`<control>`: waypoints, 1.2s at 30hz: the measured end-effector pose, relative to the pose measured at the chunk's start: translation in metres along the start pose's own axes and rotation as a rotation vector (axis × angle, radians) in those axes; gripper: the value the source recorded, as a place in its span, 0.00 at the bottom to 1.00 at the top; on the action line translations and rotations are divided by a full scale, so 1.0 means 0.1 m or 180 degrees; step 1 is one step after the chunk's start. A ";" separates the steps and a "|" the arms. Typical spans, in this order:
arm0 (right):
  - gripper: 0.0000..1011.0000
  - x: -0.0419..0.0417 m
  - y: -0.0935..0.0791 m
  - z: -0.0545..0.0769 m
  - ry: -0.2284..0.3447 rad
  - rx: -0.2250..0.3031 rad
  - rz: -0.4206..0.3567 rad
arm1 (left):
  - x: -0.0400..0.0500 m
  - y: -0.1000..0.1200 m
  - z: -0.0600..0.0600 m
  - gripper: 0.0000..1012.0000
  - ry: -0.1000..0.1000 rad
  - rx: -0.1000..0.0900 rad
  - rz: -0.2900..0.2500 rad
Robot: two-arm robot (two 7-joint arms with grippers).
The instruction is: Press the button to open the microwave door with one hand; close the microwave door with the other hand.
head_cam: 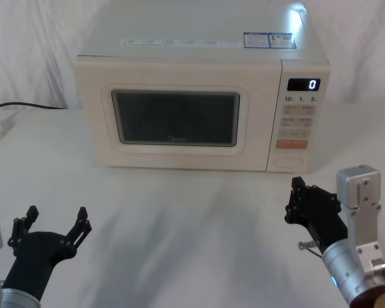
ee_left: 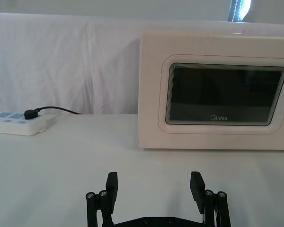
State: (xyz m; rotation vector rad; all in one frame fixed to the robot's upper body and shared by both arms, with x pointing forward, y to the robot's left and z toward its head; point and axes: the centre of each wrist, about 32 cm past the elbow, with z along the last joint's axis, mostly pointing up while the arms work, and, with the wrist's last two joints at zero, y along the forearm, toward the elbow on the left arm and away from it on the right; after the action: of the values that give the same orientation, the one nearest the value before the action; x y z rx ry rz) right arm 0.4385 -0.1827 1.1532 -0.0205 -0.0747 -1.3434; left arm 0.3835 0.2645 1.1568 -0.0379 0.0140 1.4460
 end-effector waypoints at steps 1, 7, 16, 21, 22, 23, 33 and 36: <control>0.00 0.010 0.03 0.00 0.0016 -0.0001 -0.0016 | 0.000 0.00 0.00 0.99 0.0000 0.0000 0.0000; 0.00 0.040 0.14 -0.02 0.0079 -0.0060 -0.0093 | 0.000 0.00 0.00 0.99 0.0000 0.0000 0.0000; 0.00 0.074 0.33 -0.06 0.0180 -0.0202 -0.0251 | 0.000 0.00 0.00 0.99 0.0000 0.0000 0.0000; 0.00 0.066 0.43 -0.09 0.0209 -0.0242 -0.0289 | 0.000 0.00 0.00 0.99 0.0000 0.0000 0.0000; 0.00 0.061 0.46 -0.10 0.0209 -0.0258 -0.0296 | 0.000 0.00 0.00 0.99 0.0000 0.0000 0.0000; 0.00 0.061 0.46 -0.10 0.0209 -0.0258 -0.0296 | 0.000 0.00 0.00 0.99 0.0000 0.0000 0.0000; 0.00 0.025 0.63 -0.17 0.0191 -0.0281 -0.0328 | 0.000 0.00 0.00 0.99 0.0000 0.0000 0.0000; 0.00 0.017 0.67 -0.18 0.0192 -0.0290 -0.0337 | 0.000 0.00 0.00 0.99 0.0000 0.0000 0.0000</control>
State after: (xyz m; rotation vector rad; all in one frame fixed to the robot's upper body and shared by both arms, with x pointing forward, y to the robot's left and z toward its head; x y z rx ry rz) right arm 0.5051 -0.1703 1.1371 -0.0536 0.0370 -1.4515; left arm 0.3835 0.2646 1.1568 -0.0379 0.0140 1.4460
